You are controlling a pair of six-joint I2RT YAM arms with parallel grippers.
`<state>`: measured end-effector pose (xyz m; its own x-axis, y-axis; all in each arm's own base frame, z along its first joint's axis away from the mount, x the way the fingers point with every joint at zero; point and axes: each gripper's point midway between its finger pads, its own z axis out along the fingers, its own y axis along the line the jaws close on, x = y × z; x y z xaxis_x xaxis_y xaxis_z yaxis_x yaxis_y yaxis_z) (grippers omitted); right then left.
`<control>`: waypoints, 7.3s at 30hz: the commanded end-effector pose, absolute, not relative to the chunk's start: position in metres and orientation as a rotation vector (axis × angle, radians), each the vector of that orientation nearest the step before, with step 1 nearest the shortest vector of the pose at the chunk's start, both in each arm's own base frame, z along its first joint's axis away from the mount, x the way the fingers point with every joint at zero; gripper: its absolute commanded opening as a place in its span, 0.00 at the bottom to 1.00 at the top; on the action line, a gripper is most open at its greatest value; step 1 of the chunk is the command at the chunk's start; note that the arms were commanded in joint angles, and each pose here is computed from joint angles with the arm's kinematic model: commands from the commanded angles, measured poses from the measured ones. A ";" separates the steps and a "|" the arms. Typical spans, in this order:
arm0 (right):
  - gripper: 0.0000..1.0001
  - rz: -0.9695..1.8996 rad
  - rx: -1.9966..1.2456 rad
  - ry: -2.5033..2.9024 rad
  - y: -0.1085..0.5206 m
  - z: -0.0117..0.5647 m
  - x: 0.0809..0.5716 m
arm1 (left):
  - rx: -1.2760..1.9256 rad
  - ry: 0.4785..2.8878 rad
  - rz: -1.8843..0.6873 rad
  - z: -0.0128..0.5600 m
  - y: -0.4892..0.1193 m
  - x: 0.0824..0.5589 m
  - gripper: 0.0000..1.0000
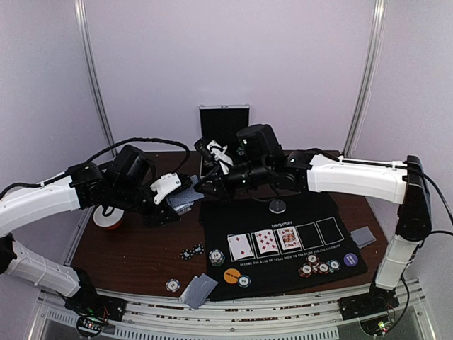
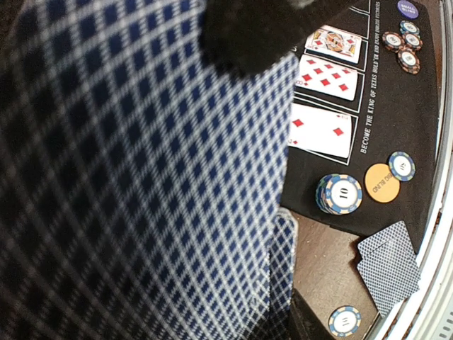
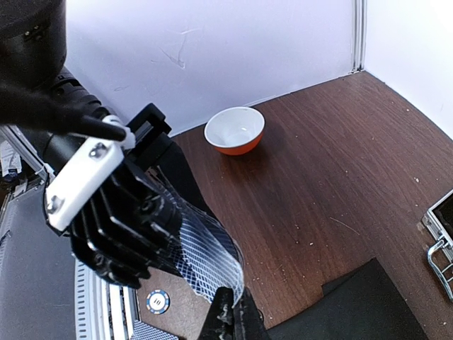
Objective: Distribute texas hold em gaming equipment
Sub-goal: Pick up the poker card from the face-down deck piles, then distribute the poker card in the community card area, then adjust the face-down deck piles.
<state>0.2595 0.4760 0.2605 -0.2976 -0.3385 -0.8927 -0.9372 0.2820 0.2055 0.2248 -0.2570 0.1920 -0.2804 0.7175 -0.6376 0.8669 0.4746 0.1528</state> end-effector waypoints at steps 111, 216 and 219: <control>0.73 1.292 -0.982 1.682 0.423 0.291 0.262 | 1.251 1.978 -0.339 0.216 -0.265 0.229 0.41; 0.28 1.593 -0.958 1.895 0.516 0.192 0.244 | 1.372 2.086 -0.216 0.176 -0.264 0.238 0.29; 0.24 1.547 -0.912 1.941 0.511 0.183 0.254 | 1.373 2.113 -0.193 0.171 -0.261 0.239 0.27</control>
<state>0.2462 0.5168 0.2013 -0.6266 -0.1888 -0.7561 -0.7768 0.0724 0.6256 0.2221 -0.2604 0.1598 -0.2776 0.7912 -0.5449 0.8952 0.4189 0.1521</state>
